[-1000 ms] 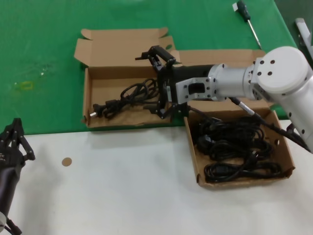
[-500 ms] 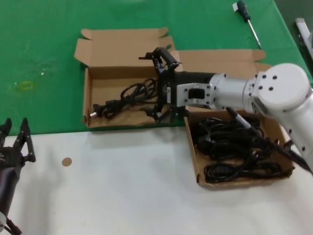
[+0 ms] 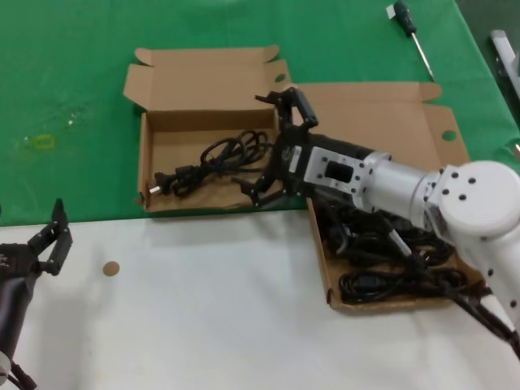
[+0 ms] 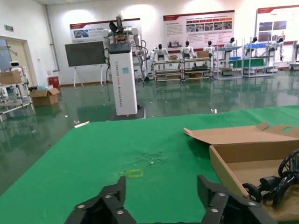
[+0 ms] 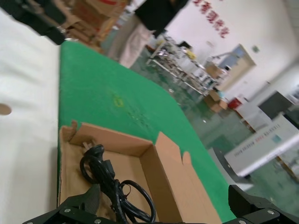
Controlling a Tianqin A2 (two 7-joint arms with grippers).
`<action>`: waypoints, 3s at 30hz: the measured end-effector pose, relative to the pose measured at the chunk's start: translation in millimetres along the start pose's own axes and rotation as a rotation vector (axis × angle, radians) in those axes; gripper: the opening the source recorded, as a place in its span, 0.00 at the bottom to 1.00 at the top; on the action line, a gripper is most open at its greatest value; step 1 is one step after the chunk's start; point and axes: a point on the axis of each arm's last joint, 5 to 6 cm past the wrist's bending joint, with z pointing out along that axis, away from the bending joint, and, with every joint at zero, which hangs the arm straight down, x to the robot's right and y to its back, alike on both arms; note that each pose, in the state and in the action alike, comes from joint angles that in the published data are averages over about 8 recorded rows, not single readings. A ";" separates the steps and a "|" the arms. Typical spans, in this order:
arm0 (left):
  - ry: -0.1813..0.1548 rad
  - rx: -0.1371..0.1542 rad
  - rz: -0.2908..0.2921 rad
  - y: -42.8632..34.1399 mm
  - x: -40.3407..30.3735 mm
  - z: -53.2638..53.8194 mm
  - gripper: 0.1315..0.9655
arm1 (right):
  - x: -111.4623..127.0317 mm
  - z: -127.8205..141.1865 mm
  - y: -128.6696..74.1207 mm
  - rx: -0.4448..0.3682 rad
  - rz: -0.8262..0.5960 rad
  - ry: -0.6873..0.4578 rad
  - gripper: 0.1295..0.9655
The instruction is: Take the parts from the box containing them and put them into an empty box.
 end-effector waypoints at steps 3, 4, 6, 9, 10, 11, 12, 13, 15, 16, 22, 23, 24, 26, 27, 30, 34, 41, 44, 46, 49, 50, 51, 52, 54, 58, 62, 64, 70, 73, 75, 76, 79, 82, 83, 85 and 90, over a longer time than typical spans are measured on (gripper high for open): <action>0.000 0.000 0.000 0.0 0.0 0.0 0.47 | -7.9 -5.6 2.3 -0.006 0.055 0.034 1.00; 0.000 0.000 0.000 0.0 0.0 0.0 0.50 | -10.5 -7.5 3.1 -0.008 0.072 0.045 1.00; 0.000 0.000 0.000 0.0 0.0 0.0 0.57 | -15.7 -11.6 4.6 -0.012 0.109 0.068 1.00; 0.000 0.000 0.000 0.0 0.0 0.0 0.57 | -23.2 -17.9 6.9 -0.020 0.163 0.102 1.00; 0.000 0.000 0.000 0.0 0.0 0.0 0.57 | -25.6 -20.1 7.6 -0.022 0.181 0.114 1.00; 0.000 0.000 0.000 0.0 0.0 0.0 0.60 | -28.1 -22.4 8.3 -0.025 0.199 0.125 1.00; 0.000 0.000 0.000 0.0 0.0 0.0 0.63 | -30.6 -24.7 9.1 -0.028 0.217 0.137 1.00; 0.000 0.000 0.000 0.0 0.0 0.0 0.65 | -33.0 -27.0 9.8 -0.030 0.234 0.148 1.00; 0.000 0.000 0.000 0.0 0.0 0.0 0.71 | -37.8 -31.8 11.2 -0.037 0.270 0.172 1.00; 0.000 0.000 0.000 0.0 0.0 0.0 0.74 | -40.1 -34.2 11.9 -0.040 0.288 0.183 1.00; 0.000 0.000 0.000 0.0 0.0 0.0 0.85 | -53.9 -49.7 15.9 -0.060 0.392 0.255 1.00; 0.000 0.000 0.000 0.0 0.0 0.0 0.87 | -56.1 -52.4 16.5 -0.064 0.410 0.267 1.00; 0.000 0.000 0.000 0.0 0.0 0.0 0.89 | -58.4 -55.2 17.1 -0.067 0.427 0.279 1.00; 0.000 0.000 0.000 0.0 0.0 0.0 0.92 | -62.7 -60.8 18.3 -0.075 0.461 0.303 1.00; 0.000 0.000 0.000 0.0 0.0 0.0 0.94 | -64.8 -63.7 18.9 -0.079 0.478 0.316 1.00; 0.000 0.000 0.000 0.0 0.0 0.0 0.96 | -71.2 -72.4 20.5 -0.091 0.528 0.353 1.00; 0.000 0.000 0.000 0.0 0.0 0.0 0.98 | -79.3 -84.5 22.5 -0.107 0.593 0.402 1.00; 0.000 0.000 0.000 0.0 0.0 0.0 1.00 | -92.9 -107.0 25.2 -0.138 0.703 0.492 1.00; 0.000 0.000 0.000 0.0 0.0 0.0 1.00 | -98.3 -117.1 26.0 -0.151 0.748 0.532 1.00; 0.000 0.000 0.000 0.0 0.0 0.0 1.00 | -101.9 -123.9 26.5 -0.160 0.777 0.558 1.00; 0.000 0.000 0.000 0.0 0.0 0.0 1.00 | -106.5 -133.2 26.9 -0.173 0.816 0.594 1.00; 0.000 0.000 0.000 0.0 0.0 0.0 1.00 | -107.7 -135.6 27.0 -0.176 0.825 0.604 1.00; 0.000 0.000 0.000 0.0 0.0 0.0 1.00 | -108.7 -137.7 27.1 -0.179 0.834 0.611 1.00; 0.000 0.000 0.000 0.0 0.0 0.0 1.00 | -109.4 -139.2 27.1 -0.181 0.840 0.617 1.00; 0.000 0.000 0.000 0.0 0.0 0.0 1.00 | -110.3 -141.2 27.1 -0.183 0.847 0.625 1.00; 0.000 0.000 0.000 0.0 0.0 0.0 1.00 | -110.6 -141.9 27.2 -0.184 0.850 0.628 1.00; 0.000 0.000 0.000 0.0 0.0 0.0 1.00 | -110.6 -141.9 27.2 -0.184 0.850 0.628 1.00; 0.000 0.000 0.000 0.0 0.0 0.0 1.00 | -110.7 -141.9 27.2 -0.184 0.850 0.628 1.00; 0.000 0.000 0.000 0.0 0.0 0.0 1.00 | -110.7 -141.9 27.2 -0.184 0.850 0.628 1.00; 0.000 0.000 0.000 0.0 0.0 0.0 1.00 | -110.7 -141.9 27.2 -0.184 0.850 0.628 1.00; 0.000 0.000 0.000 0.0 0.0 0.0 1.00 | -110.7 -141.9 27.2 -0.184 0.850 0.628 1.00; 0.000 0.000 0.000 0.0 0.0 0.0 1.00 | -110.7 -141.9 27.2 -0.184 0.850 0.628 1.00; 0.000 0.000 0.000 0.0 0.0 0.0 1.00 | -110.7 -141.9 27.2 -0.184 0.850 0.628 1.00; 0.000 0.000 0.000 0.0 0.0 0.0 1.00 | -110.7 -141.9 27.2 -0.184 0.850 0.628 1.00; 0.000 0.000 0.000 0.0 0.0 0.0 1.00 | -110.7 -141.9 27.2 -0.184 0.850 0.628 1.00; 0.000 0.000 0.000 0.0 0.0 0.0 1.00 | -110.7 -141.9 27.2 -0.184 0.850 0.628 1.00; 0.000 0.000 0.000 0.0 0.0 0.0 1.00 | -110.7 -141.9 27.2 -0.184 0.850 0.628 1.00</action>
